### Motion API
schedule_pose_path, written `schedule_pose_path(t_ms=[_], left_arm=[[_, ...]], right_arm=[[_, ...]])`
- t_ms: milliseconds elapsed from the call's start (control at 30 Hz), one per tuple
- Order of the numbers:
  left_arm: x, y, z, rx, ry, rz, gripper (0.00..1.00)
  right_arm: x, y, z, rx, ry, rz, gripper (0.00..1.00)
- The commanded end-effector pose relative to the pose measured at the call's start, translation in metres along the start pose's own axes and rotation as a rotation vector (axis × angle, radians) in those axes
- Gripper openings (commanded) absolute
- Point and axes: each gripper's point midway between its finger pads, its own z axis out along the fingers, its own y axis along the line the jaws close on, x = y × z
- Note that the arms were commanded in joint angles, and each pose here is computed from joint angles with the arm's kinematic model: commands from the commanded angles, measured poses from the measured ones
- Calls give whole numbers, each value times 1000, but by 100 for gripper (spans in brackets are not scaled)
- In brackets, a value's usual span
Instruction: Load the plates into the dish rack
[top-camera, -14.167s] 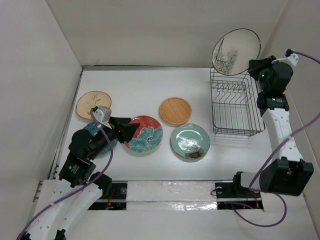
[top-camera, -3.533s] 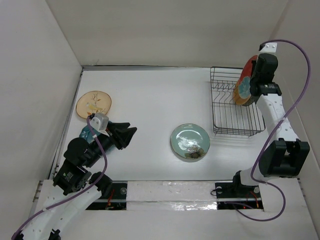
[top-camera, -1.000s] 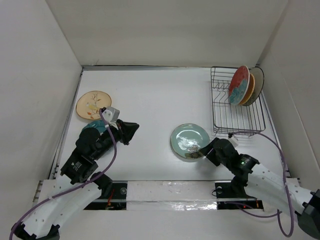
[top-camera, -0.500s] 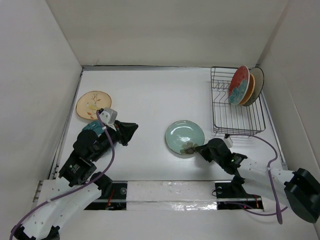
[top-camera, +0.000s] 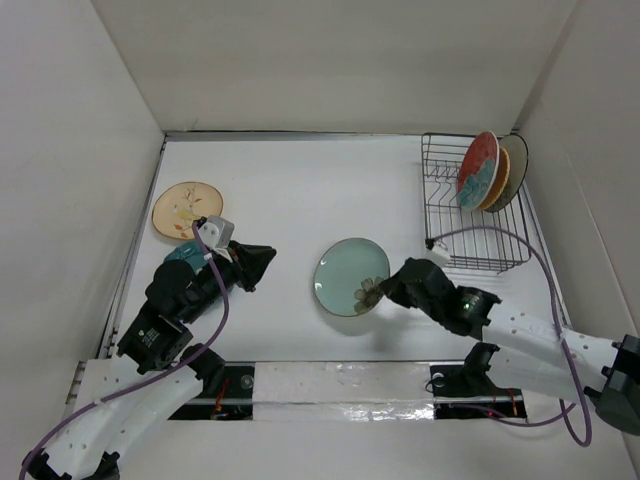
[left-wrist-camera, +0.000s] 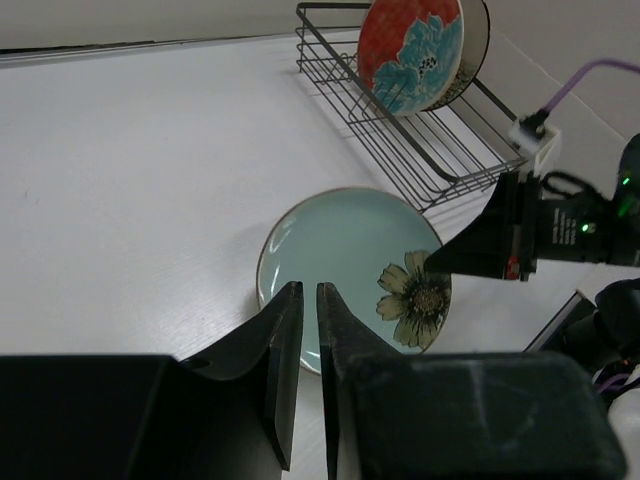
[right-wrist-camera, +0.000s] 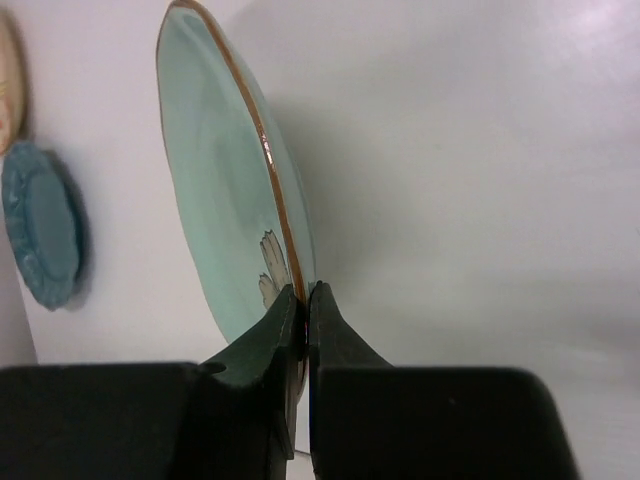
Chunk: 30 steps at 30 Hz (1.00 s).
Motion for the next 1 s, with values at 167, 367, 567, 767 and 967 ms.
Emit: schedule_pose_path(t_ms=[167, 367, 567, 767, 967], left_arm=[[-20, -1, -4, -6, -71, 12, 10], [-19, -3, -4, 3, -64, 11, 11], [-17, -3, -2, 5, -56, 12, 11], [-16, -3, 0, 9, -48, 11, 11], [-14, -3, 2, 8, -40, 11, 11]], right_arm=[[-177, 176, -83, -281, -493, -235, 0], [-295, 140, -112, 102, -817, -345, 0], [-381, 120, -150, 326, -989, -377, 0], [-427, 116, -150, 482, -1002, -474, 0], [-436, 90, -105, 678, -856, -597, 0]])
